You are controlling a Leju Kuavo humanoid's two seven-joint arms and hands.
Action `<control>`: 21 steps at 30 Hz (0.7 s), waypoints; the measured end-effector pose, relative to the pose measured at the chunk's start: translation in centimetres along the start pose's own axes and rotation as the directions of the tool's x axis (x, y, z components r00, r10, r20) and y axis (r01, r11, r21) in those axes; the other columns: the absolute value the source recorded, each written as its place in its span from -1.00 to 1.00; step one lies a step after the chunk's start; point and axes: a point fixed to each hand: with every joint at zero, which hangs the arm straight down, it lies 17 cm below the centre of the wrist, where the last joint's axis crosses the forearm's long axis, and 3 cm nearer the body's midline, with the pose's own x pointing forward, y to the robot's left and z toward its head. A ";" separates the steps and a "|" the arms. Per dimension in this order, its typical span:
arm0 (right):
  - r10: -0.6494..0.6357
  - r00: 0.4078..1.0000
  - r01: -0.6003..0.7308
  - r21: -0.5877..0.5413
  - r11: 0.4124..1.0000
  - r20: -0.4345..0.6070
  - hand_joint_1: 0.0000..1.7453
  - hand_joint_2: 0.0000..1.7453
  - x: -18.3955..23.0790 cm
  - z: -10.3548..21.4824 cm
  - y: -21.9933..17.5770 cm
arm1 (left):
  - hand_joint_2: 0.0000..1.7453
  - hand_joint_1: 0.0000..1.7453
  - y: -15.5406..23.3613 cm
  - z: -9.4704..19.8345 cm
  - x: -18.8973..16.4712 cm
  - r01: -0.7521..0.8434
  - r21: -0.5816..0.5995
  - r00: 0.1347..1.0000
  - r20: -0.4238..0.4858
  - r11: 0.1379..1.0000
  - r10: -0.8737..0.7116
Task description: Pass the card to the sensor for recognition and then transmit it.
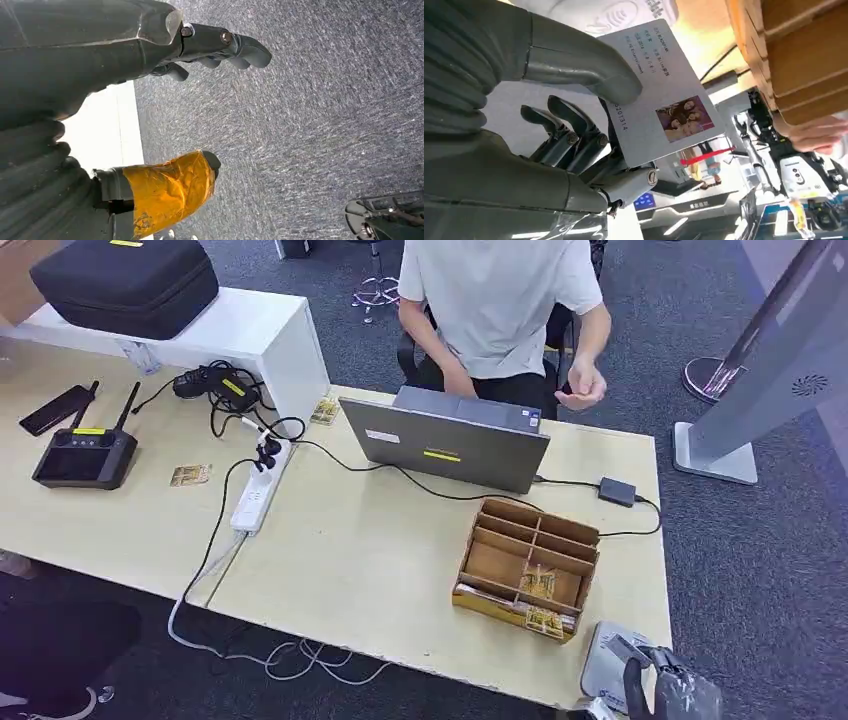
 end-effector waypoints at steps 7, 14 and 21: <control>0.001 1.000 0.003 -0.145 0.989 0.023 1.00 1.00 1.5 -3.9 -5.0 | 1.00 -1.00 0.0 0.0 0.0 0.019 -0.005 1.000 0.004 1.000 -0.019; 0.011 0.999 -0.002 -0.184 0.983 0.047 1.00 1.00 2.2 -5.2 -6.4 | 1.00 -1.00 -0.1 0.0 0.0 0.025 -0.008 1.000 0.005 1.000 -0.025; 0.099 0.975 -0.021 -0.359 0.933 0.200 1.00 1.00 9.1 -18.2 -14.0 | 1.00 -1.00 0.6 -0.1 -0.1 0.085 -0.020 0.996 0.024 0.996 -0.084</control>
